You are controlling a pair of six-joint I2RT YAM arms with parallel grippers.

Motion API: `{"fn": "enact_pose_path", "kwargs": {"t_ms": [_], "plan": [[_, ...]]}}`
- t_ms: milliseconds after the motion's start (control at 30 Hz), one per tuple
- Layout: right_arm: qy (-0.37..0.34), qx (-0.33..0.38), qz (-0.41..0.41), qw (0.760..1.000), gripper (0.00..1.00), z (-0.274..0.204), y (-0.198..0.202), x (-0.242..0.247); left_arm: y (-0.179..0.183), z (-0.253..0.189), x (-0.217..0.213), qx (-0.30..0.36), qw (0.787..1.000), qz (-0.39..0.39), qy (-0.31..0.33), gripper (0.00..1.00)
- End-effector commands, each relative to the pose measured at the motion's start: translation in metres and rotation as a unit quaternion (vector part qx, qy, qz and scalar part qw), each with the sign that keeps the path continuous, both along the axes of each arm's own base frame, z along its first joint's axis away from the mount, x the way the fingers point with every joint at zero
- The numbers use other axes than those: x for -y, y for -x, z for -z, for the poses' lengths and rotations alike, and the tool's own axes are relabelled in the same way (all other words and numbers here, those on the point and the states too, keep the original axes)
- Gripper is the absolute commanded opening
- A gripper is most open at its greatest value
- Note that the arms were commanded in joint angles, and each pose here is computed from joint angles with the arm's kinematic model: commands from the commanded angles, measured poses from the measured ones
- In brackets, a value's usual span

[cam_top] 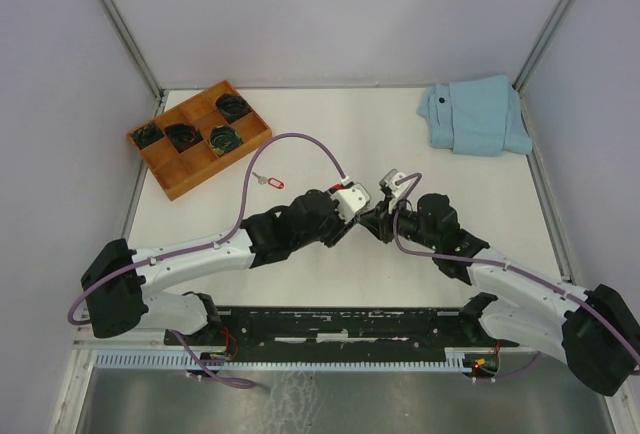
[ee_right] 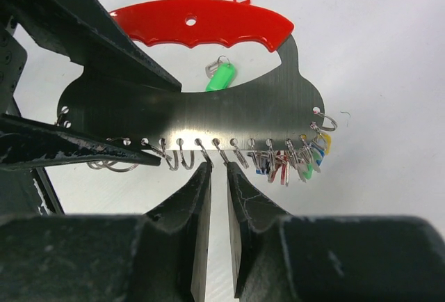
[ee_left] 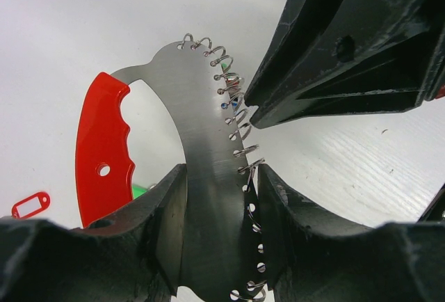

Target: Put the keys on the keyring

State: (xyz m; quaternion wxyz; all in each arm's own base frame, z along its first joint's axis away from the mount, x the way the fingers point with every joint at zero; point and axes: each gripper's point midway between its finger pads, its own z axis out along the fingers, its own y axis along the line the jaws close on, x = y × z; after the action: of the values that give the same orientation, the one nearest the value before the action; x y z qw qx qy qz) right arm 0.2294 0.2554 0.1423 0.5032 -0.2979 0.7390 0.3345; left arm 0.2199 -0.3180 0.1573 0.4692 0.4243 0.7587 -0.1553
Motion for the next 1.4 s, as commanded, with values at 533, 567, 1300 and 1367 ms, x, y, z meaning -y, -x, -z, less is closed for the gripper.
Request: {"fn": "enact_pose_path", "kwargs": {"t_ms": [533, 567, 1300, 1367], "plan": [[0.013, 0.021, 0.021, 0.999, 0.26, -0.006, 0.001, 0.014, -0.006, -0.004, 0.014, -0.009, 0.994, -0.051, 0.096, 0.03], [0.015, 0.015, 0.023, 1.0, 0.26, -0.004, 0.003, 0.015, -0.005, 0.007, 0.011, -0.017, 0.994, -0.058, 0.095, 0.03], [0.067, -0.129, -0.007, 0.989, 0.27, 0.069, 0.014, -0.001, 0.021, 0.125, 0.001, -0.156, 0.972, -0.132, 0.115, 0.08], [0.07, -0.132, -0.01, 0.989, 0.28, 0.069, 0.015, -0.002, 0.021, 0.13, -0.003, -0.159, 0.971, -0.14, 0.11, 0.14]]}}
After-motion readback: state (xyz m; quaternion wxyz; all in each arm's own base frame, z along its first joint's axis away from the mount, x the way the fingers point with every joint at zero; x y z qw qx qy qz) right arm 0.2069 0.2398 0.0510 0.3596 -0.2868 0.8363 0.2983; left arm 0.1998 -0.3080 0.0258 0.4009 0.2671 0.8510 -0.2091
